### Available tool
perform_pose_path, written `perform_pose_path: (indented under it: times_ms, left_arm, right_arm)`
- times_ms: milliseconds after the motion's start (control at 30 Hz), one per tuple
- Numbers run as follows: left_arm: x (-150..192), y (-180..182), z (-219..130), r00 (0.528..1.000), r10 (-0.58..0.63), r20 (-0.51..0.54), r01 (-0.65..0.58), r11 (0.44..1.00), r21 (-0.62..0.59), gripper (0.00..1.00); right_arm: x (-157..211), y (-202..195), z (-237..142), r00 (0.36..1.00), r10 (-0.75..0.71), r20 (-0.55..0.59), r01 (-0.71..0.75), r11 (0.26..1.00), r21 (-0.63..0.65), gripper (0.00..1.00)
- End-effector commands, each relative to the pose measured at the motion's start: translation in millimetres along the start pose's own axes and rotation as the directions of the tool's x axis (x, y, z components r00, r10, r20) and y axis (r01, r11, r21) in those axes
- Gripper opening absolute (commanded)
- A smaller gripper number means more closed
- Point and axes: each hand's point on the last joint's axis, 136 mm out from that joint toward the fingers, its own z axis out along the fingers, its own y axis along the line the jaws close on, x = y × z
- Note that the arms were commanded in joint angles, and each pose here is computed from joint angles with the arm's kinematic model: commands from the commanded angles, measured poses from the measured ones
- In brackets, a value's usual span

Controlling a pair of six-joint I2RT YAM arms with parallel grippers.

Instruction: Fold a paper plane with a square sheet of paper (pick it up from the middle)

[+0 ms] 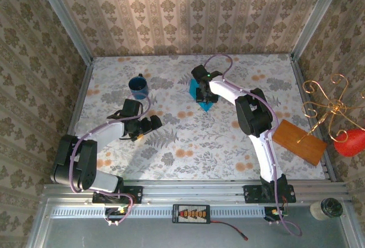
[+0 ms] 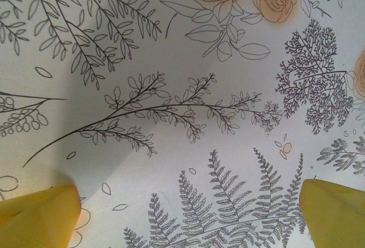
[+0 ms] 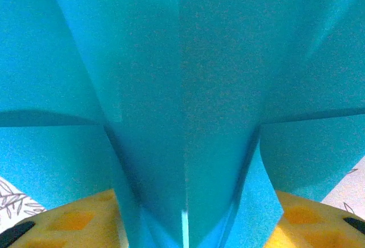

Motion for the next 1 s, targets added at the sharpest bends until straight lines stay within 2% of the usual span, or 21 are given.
perform_pose_path:
  times_ms: [0,167,533,667,767,967]
  left_arm:
    - [-7,-6,3,0.999,0.033,0.014,-0.034,0.999,0.003,1.0]
    - [-12,-10,-1,0.999,0.04,0.027,-0.04,0.999,0.004,1.0]
    - [-54,-27,-46,0.979,0.062,0.194,-0.065,0.998,0.009,1.0]
    - [-68,-26,-67,0.966,0.052,0.255,-0.057,0.998,0.012,1.0]
    - [-77,-25,-84,0.951,0.052,0.304,-0.058,0.998,0.01,1.0]
    - [-89,-16,-109,0.921,0.087,0.381,-0.077,0.996,-0.04,1.0]
  right_arm:
    - [8,1,20,0.999,0.022,-0.048,-0.022,1.0,-0.012,0.53]
    - [5,3,21,0.999,0.017,-0.045,-0.018,0.999,-0.028,0.53]
    - [-16,9,-10,1.0,0.003,0.03,0.0,0.997,-0.08,0.54]
    - [-29,6,-48,0.995,0.005,0.099,0.004,0.995,-0.1,0.54]
    - [-40,5,-84,0.984,0.022,0.179,0.004,0.99,-0.142,0.58]
    - [-36,-19,-136,0.943,0.045,0.329,0.007,0.988,-0.155,0.68]
